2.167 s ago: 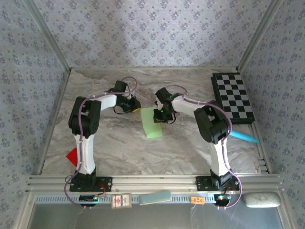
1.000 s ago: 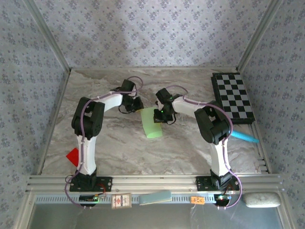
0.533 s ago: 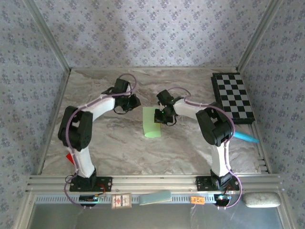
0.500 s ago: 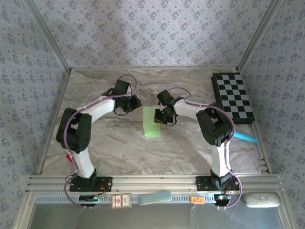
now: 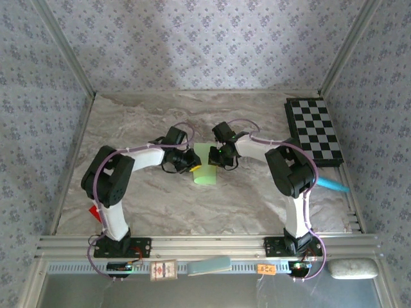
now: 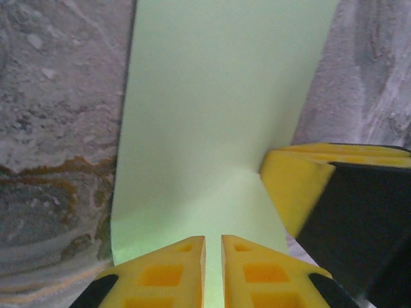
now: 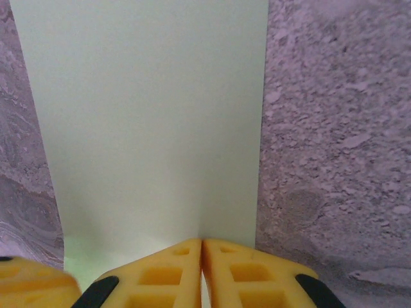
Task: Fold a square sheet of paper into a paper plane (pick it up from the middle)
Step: First fold the square sheet of paper in half at the center of the table, then fold the triangle a second time at the center of the table.
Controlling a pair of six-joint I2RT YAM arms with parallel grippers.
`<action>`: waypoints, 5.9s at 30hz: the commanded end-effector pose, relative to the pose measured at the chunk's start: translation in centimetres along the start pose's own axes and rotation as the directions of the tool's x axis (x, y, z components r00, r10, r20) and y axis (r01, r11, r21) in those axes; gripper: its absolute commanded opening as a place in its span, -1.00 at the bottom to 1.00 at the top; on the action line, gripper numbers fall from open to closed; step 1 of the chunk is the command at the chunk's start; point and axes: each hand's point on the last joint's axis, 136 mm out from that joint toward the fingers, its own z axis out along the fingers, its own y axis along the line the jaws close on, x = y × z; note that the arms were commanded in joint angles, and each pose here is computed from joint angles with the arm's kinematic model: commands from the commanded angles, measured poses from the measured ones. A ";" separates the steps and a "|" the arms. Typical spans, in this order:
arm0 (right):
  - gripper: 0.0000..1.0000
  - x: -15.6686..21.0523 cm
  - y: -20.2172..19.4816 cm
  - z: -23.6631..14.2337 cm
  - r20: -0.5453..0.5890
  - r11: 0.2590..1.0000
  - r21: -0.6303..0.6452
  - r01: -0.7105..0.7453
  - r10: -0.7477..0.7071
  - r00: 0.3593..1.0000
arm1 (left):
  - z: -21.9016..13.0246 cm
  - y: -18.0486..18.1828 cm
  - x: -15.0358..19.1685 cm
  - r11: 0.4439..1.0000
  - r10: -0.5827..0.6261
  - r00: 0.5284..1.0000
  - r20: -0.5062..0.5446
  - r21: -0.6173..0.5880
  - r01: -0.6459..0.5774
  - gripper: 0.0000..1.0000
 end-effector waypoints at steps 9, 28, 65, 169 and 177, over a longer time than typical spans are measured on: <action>-0.74 4.4 -9.0 2.7 -0.114 0.950 0.304 -0.064 0.103 0.988 | 1.0 1.8 0.7 0.997 0.002 0.998 -0.061 -0.072 -0.006 -0.73; -0.74 4.4 -9.6 2.9 -0.121 0.948 0.312 -0.067 0.109 0.987 | -4.4 -0.9 0.9 0.997 0.042 0.999 0.009 0.057 -0.043 -0.72; -0.74 4.4 -10.3 2.7 -0.119 0.944 0.327 -0.049 0.092 0.989 | -3.8 0.9 2.9 0.998 -0.056 0.998 0.001 0.037 0.056 -0.73; 0.08 7.2 -2.3 -4.4 -0.082 0.980 -0.130 -0.153 0.143 0.986 | 4.3 6.4 -3.8 0.948 -0.297 0.954 0.039 -0.111 0.299 -0.58; 0.01 7.3 -2.1 -3.9 -0.090 0.980 -0.125 -0.154 0.143 0.986 | 4.7 6.9 -3.6 0.942 -0.312 0.949 0.029 -0.123 0.314 -0.59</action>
